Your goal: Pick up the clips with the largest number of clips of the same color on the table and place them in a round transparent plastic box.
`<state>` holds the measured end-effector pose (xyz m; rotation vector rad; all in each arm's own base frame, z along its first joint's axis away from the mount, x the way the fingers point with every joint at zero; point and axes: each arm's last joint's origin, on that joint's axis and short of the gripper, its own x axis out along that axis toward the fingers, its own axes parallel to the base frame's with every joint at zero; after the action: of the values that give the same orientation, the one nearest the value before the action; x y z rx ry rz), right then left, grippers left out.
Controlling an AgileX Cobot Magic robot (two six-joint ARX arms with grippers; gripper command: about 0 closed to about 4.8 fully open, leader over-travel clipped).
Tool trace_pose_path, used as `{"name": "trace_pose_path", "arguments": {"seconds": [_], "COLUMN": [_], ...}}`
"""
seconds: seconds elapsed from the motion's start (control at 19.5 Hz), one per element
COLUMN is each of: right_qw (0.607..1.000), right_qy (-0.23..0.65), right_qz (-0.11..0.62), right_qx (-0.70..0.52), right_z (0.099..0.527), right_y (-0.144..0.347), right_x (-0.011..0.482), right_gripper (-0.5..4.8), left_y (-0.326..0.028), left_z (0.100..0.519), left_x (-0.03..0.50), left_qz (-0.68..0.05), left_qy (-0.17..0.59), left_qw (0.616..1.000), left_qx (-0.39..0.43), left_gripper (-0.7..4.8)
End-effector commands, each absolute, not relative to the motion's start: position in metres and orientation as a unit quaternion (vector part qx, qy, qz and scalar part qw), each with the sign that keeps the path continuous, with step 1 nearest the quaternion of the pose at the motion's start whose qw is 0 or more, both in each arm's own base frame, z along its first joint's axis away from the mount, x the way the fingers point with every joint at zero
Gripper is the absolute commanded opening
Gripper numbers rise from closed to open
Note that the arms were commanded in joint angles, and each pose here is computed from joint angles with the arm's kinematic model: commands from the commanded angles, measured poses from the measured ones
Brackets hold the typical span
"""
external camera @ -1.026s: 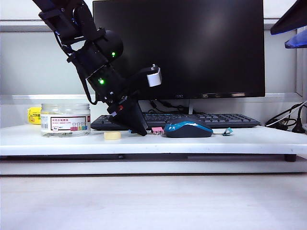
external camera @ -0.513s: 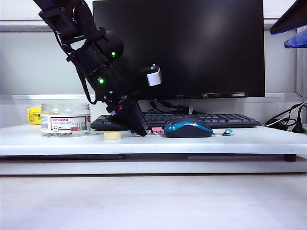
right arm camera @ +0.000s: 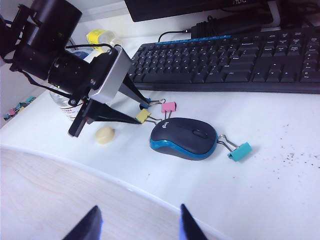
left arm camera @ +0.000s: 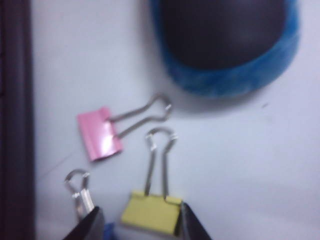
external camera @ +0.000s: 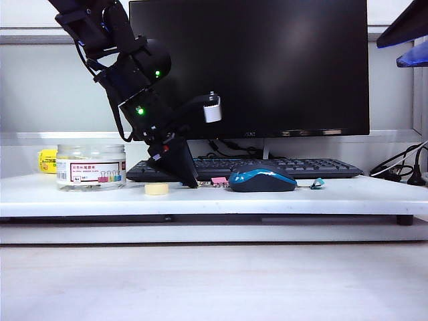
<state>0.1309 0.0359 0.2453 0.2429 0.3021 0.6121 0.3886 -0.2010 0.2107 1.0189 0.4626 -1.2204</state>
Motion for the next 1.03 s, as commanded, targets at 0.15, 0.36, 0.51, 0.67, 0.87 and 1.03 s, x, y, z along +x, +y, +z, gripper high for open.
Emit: {"name": "trace_pose_path", "arguments": {"seconds": [0.15, 0.36, 0.51, 0.67, 0.87, 1.03], "right_qw": [0.936, 0.936, 0.936, 0.936, 0.935, 0.932], "right_qy": [0.136, 0.136, 0.136, 0.136, 0.138, 0.138], "right_qz": [0.303, 0.304, 0.304, 0.304, 0.303, 0.312], "right_qx": [0.118, 0.118, 0.118, 0.118, 0.123, 0.124], "right_z": [0.249, 0.249, 0.249, 0.249, 0.249, 0.249], "right_y": [0.036, 0.036, 0.036, 0.036, 0.036, 0.037], "right_x": [0.131, 0.131, 0.131, 0.131, 0.131, 0.131], "right_gripper": [2.02, 2.02, 2.02, 2.02, 2.02, 2.02], "left_y": [-0.203, -0.203, -0.203, -0.2, -0.199, -0.199], "left_z": [0.205, 0.192, 0.191, 0.188, 0.187, 0.187], "left_x": [0.389, 0.391, 0.389, 0.384, 0.382, 0.381], "left_qz": [-0.55, -0.558, -0.562, -0.566, -0.568, -0.567], "left_qy": [0.219, 0.235, 0.243, 0.282, 0.301, 0.309], "left_qw": [0.67, 0.662, 0.659, 0.652, 0.652, 0.652], "left_qx": [0.447, 0.442, 0.438, 0.419, 0.402, 0.396], "left_gripper": [2.13, 2.13, 2.13, 2.11, 2.03, 1.54]}}
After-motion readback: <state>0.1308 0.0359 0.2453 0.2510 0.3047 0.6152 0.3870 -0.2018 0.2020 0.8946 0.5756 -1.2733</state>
